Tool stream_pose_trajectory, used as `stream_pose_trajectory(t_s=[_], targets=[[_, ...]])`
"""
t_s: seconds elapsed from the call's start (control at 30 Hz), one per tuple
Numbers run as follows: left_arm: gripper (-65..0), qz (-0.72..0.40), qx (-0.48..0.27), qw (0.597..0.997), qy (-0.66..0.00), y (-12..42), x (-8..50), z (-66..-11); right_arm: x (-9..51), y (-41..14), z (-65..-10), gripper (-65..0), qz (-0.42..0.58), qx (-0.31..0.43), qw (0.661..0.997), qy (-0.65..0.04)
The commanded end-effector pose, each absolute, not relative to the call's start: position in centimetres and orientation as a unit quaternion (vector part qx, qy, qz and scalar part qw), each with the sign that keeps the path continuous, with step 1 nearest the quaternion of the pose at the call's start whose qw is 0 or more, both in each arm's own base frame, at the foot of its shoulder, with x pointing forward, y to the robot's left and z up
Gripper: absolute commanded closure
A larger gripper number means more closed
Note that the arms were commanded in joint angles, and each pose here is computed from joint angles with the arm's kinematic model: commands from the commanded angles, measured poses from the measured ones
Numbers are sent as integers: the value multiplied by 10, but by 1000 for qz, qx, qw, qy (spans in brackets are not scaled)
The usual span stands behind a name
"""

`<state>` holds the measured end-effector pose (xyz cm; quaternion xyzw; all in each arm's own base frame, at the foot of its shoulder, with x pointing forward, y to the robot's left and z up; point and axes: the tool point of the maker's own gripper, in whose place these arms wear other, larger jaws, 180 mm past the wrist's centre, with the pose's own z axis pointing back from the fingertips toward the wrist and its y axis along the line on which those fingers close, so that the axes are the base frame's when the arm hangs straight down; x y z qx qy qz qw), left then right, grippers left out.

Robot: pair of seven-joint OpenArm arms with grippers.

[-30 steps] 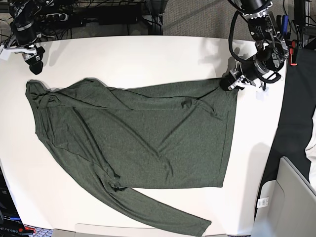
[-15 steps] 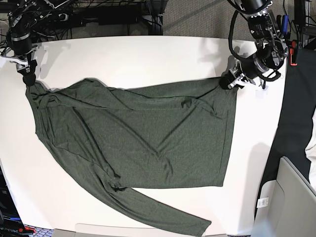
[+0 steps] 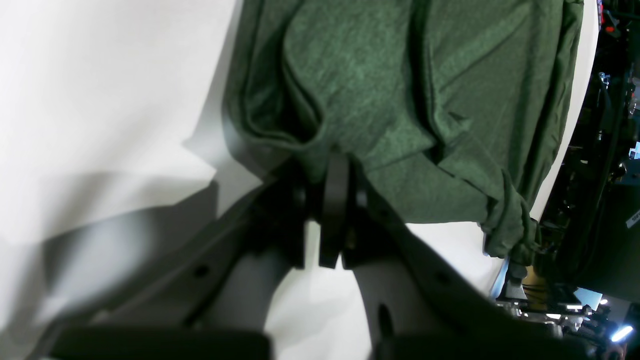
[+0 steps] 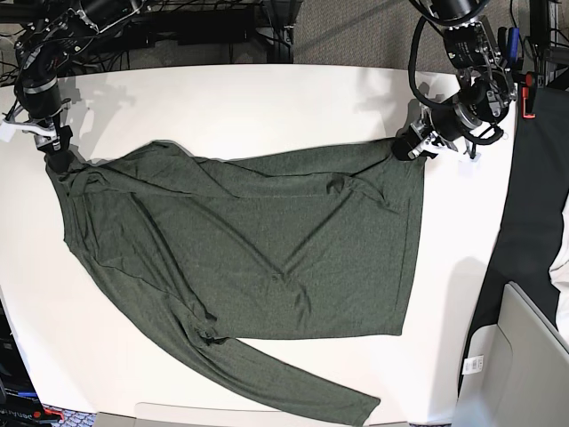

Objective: Fold the T-shirt properly
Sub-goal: 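Grip the shoulder corners and drag the shirt toward the robot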

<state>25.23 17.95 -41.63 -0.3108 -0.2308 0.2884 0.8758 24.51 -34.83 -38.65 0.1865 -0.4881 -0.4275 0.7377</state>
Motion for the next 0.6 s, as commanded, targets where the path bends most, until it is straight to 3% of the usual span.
stream_pose_trajectory(t_s=[0.0,0.07,0.13,0.23,0.3,0.57], targets=[[-10,283,-304,880,-229,182,252,-414,239,-348,-396,-326,-441,184,742,-471],[-10,283,-304,880,-229,182,252,-414,238,-346,-401,-320,-446,189,740,-466],[-10,283,-304,880,-229,182,252,-414,242,-346,-401,-264,-447,193,738,-467],[-10,283,-304,880,-229,182,252,-414,243,-346,-401,-77,-447,193,738,-467],[-10,283,-304,880,-229,182,252,-414,243,-346,-401,0,-447,193,738,-467],[-9,276,-294,885,-231,185,243,-411,222,-353,-406,-7,-449,178,747,-457]])
